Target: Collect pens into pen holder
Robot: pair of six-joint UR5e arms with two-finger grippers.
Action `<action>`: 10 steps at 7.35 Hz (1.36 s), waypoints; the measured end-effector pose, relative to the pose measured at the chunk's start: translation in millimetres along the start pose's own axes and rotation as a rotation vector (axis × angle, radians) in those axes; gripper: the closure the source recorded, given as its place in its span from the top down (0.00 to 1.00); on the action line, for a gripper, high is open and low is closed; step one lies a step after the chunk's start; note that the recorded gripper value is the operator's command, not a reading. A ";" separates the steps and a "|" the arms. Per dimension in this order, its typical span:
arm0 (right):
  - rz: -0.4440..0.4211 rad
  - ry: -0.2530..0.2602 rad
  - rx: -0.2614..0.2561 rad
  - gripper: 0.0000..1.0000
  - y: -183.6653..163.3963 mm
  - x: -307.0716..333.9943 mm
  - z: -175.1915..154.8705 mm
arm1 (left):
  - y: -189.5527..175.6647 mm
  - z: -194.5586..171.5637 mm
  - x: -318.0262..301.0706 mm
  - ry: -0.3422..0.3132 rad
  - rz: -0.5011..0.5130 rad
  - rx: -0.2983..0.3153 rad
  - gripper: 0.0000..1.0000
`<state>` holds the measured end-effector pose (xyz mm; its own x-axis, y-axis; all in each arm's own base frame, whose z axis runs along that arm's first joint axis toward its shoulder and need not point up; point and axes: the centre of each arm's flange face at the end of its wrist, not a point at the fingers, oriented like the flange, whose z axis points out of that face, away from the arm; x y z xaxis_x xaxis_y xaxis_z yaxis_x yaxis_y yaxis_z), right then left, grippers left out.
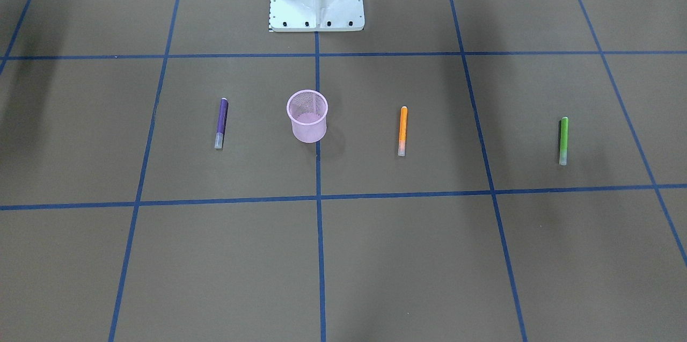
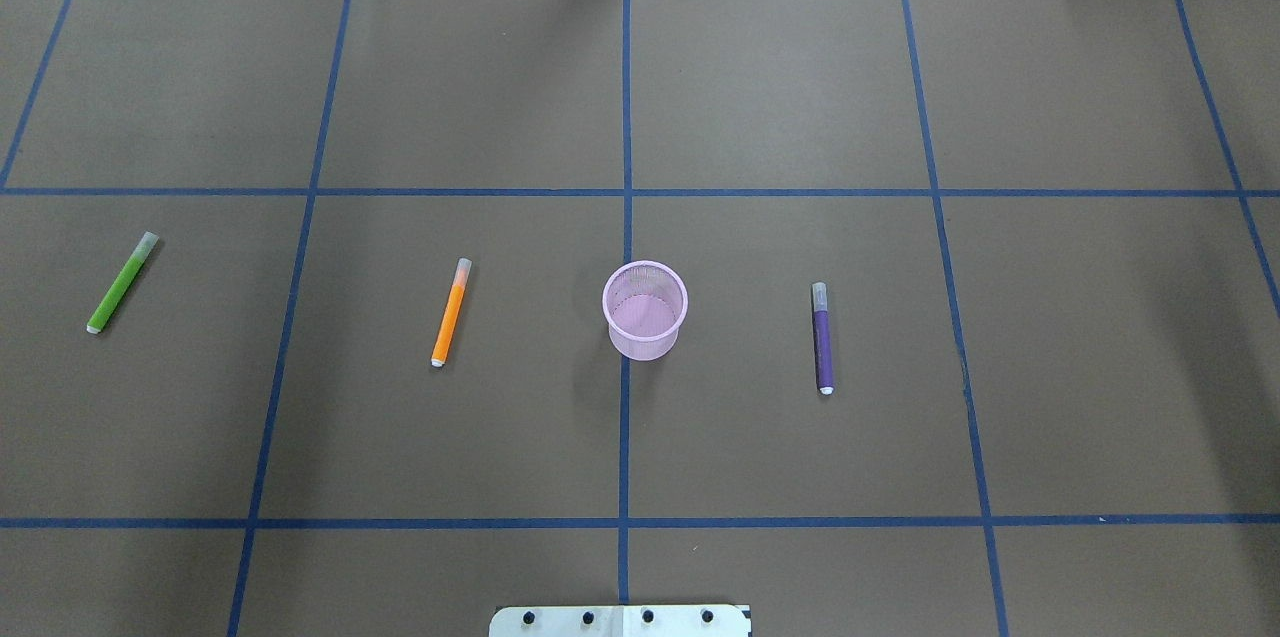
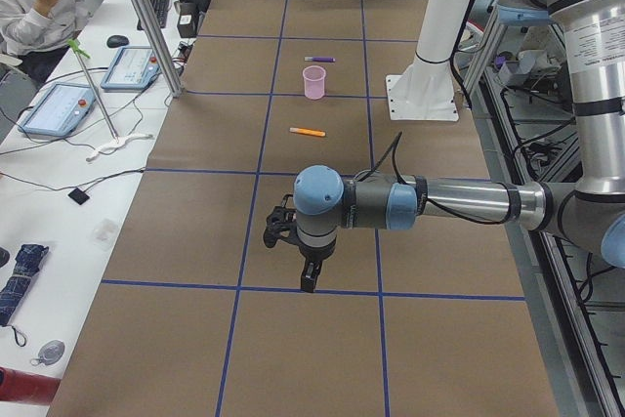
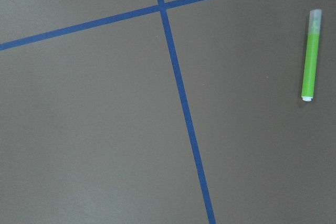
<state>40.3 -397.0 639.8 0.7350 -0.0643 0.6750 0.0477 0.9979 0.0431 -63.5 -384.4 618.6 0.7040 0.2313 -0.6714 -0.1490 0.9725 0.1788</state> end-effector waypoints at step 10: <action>-0.093 0.002 0.122 1.00 -44.6 -26.9 -36.0 | -99.9 -56.9 34.0 -0.047 0.173 0.186 1.00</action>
<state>42.7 -439.7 593.2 0.7324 -0.1566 0.6626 0.0330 0.9802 0.1952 -64.3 -472.2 536.9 0.7114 0.3885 -0.5856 -0.1431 0.8959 0.4206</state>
